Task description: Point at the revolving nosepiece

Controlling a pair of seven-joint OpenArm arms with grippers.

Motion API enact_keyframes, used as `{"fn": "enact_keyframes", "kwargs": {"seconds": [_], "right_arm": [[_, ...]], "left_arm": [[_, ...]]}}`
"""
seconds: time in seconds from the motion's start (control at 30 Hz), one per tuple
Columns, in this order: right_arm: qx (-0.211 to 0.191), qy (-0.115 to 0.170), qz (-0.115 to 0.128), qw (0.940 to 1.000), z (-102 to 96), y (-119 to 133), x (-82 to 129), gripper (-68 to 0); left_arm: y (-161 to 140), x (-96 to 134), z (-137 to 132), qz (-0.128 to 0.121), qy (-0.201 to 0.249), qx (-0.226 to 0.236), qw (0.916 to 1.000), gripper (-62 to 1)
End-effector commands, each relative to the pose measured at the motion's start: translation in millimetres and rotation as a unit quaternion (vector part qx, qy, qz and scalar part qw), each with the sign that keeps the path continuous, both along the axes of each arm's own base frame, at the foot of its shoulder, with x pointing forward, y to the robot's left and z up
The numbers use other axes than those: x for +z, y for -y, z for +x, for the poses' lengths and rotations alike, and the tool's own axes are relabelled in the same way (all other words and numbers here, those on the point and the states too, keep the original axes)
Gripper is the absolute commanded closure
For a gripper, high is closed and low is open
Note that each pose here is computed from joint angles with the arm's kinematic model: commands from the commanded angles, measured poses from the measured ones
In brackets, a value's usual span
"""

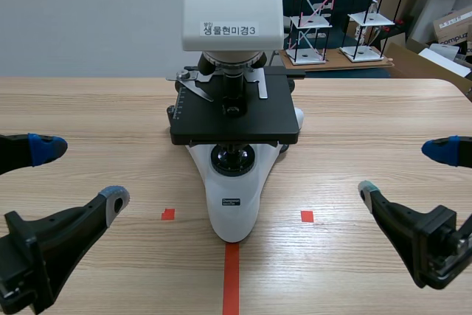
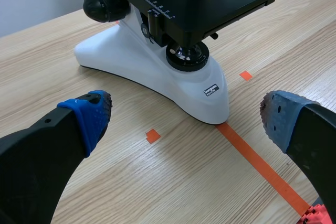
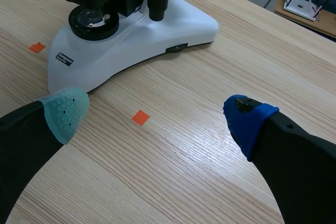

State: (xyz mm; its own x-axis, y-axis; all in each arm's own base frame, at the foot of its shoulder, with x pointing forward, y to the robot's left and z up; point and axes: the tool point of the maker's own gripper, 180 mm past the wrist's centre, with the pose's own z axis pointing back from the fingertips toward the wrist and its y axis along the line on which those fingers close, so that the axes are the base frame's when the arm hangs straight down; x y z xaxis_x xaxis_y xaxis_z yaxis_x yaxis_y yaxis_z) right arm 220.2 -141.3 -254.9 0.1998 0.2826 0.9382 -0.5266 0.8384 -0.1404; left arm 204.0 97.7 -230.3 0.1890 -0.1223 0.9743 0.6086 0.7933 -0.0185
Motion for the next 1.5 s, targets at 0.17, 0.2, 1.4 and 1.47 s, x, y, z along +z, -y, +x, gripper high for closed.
{"fn": "enact_keyframes", "kwargs": {"seconds": [0.17, 0.2, 1.4, 1.47], "right_arm": [[-0.004, 0.015, 0.004, 0.9999, 4.1, 1.9, 7.7, -56.2], [-0.004, 0.015, 0.004, 0.9999, 4.1, 1.9, 7.7, -56.2], [-0.004, 0.015, 0.004, 0.9999, 4.3, 1.9, 7.9, -2.9], [-0.003, 0.020, 0.006, 0.9998, 5.2, 1.6, 9.7, -0.2]], "left_arm": [[1.2, 6.1, 0.8, -0.010, 0.008, 0.001, 0.9999, -59.6], [1.2, 6.1, 0.8, -0.010, 0.008, 0.001, 0.9999, -59.6], [1.2, 6.0, 0.8, -0.010, 0.008, 0.001, 0.9999, -59.6], [1.2, 6.0, 0.8, -0.010, 0.008, 0.001, 0.9999, -59.6]]}}
